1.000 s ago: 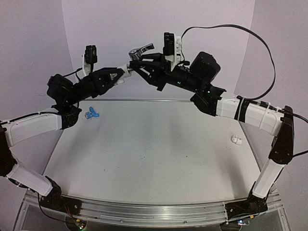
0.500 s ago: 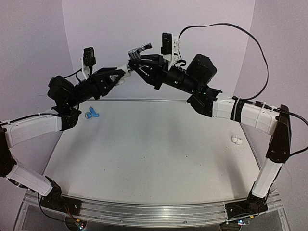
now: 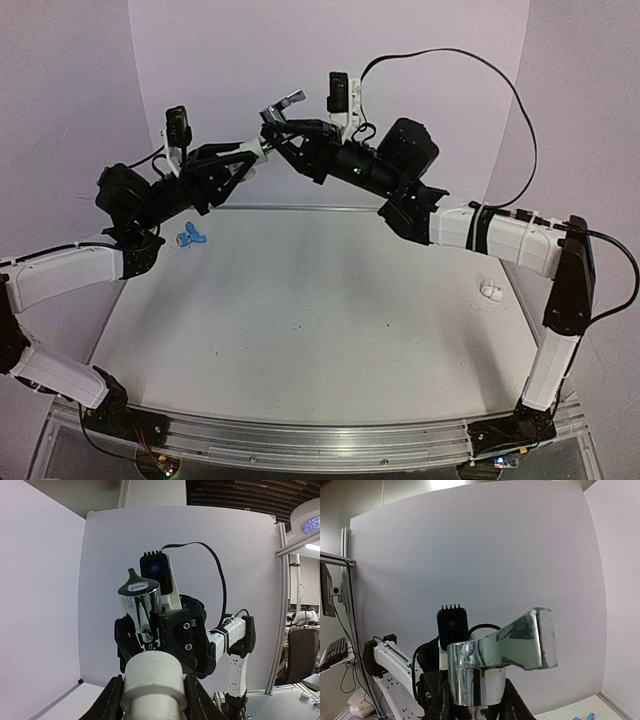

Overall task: Install the water faucets
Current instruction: Install the adaptor onto the water faucet.

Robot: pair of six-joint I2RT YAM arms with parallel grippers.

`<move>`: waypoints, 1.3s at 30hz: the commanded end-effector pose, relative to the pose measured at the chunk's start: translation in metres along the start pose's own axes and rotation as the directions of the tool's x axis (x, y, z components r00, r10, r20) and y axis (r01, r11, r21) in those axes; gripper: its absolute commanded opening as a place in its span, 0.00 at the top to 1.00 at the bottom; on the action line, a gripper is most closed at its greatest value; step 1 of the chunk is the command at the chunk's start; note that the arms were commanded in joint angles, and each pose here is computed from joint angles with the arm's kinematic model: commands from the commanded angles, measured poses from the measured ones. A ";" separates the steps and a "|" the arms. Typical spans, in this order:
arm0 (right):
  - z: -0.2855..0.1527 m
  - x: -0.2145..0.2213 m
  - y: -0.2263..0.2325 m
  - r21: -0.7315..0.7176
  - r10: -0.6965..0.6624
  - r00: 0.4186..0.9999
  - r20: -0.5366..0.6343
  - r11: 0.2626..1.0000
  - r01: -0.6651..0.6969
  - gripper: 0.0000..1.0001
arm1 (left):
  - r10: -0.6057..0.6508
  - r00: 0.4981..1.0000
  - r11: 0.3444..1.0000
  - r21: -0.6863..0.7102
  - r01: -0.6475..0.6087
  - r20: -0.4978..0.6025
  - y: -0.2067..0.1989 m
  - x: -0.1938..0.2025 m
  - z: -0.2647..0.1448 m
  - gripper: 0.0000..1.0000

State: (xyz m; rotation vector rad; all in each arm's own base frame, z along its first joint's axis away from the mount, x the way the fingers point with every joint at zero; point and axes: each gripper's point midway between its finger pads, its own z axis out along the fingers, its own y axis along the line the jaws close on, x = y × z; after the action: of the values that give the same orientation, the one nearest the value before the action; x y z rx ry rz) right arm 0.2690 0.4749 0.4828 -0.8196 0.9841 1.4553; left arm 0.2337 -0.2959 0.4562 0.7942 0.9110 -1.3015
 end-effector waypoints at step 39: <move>0.012 0.046 -0.044 0.101 0.577 0.816 0.003 0.812 -0.575 1.00 | 0.679 0.706 0.692 -0.146 -0.707 -0.204 0.015 0.006 -0.011 1.00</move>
State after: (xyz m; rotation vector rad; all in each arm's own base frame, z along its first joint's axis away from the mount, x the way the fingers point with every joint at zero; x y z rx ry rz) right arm 0.3129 0.4930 0.4477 -0.4860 1.3275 1.8053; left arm 0.2622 -0.2879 0.4303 0.8932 0.8355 -0.6011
